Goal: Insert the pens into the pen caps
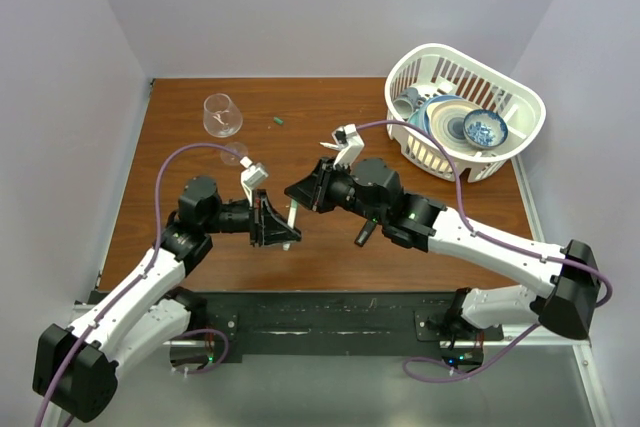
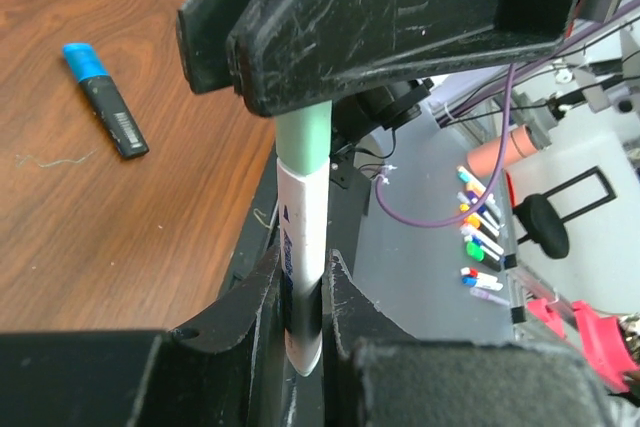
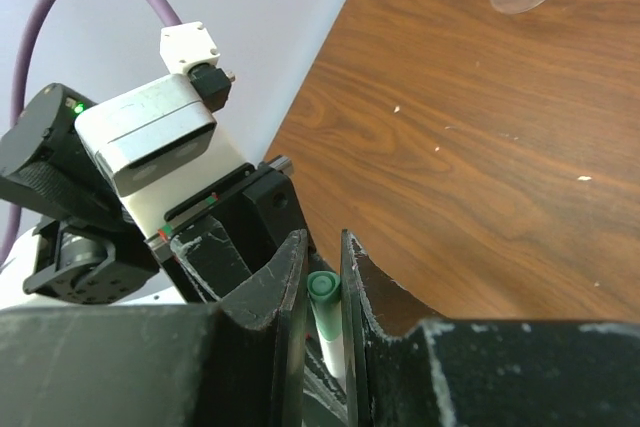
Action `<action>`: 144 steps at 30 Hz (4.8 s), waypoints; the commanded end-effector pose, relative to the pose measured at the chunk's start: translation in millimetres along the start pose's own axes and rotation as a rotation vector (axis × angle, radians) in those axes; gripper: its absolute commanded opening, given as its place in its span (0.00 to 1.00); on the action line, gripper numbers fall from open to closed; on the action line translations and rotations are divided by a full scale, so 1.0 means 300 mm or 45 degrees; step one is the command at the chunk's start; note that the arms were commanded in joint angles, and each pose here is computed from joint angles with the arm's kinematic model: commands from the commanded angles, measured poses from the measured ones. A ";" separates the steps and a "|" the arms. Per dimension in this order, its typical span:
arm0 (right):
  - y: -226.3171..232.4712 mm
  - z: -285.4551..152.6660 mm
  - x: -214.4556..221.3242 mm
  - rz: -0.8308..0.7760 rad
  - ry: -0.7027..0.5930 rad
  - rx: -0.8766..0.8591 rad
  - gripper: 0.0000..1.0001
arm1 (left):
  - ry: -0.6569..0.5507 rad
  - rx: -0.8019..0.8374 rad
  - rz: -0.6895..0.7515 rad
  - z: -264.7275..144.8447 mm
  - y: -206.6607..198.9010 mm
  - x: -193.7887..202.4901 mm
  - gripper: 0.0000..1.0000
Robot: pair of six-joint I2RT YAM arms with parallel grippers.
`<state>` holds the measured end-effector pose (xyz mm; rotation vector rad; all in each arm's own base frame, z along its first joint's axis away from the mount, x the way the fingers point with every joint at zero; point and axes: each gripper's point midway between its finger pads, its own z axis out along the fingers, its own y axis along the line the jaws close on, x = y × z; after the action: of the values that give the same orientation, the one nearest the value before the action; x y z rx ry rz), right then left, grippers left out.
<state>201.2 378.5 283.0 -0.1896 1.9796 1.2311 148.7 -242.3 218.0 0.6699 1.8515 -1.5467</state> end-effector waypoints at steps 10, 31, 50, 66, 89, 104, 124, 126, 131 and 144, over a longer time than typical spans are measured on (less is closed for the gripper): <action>-0.031 -0.175 0.480 0.030 0.794 0.024 0.00 | -0.322 -0.132 0.437 -0.008 -0.016 -0.305 0.00; -0.014 -0.265 0.676 0.089 0.894 0.028 0.00 | -0.392 -0.160 0.366 -0.044 0.038 -0.379 0.00; -0.064 -0.312 0.712 -0.286 0.960 -0.024 0.00 | -0.438 -0.087 0.341 -0.068 0.027 -0.364 0.00; -0.060 -0.396 0.757 -0.447 1.240 -0.073 0.00 | -0.349 -0.078 0.325 -0.067 0.041 -0.254 0.00; 0.078 -0.289 0.016 -0.137 -0.049 0.236 0.76 | -0.226 -0.558 -0.092 -0.058 0.315 -0.134 0.00; -0.164 -0.376 0.109 -0.108 -0.058 0.452 0.76 | 0.038 -1.002 -0.324 0.180 0.631 0.037 0.01; -0.250 -0.377 0.116 -0.201 -0.032 0.649 0.76 | 0.197 -1.155 -0.497 0.185 0.752 0.235 0.31; -0.254 -0.381 0.102 -0.216 -0.029 0.668 0.76 | 0.219 -1.168 -0.513 0.174 0.740 0.244 0.38; -0.263 -0.369 0.052 -0.229 -0.022 0.678 0.75 | 0.160 -1.165 -0.477 0.158 0.684 0.159 0.41; -0.535 -0.108 -0.262 -0.443 0.121 0.801 0.72 | -0.158 -1.149 -0.081 -0.065 0.431 -0.094 0.93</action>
<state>277.3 224.1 214.5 -0.0628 2.2590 0.3133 268.0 -225.1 149.4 0.0373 2.2500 -0.7109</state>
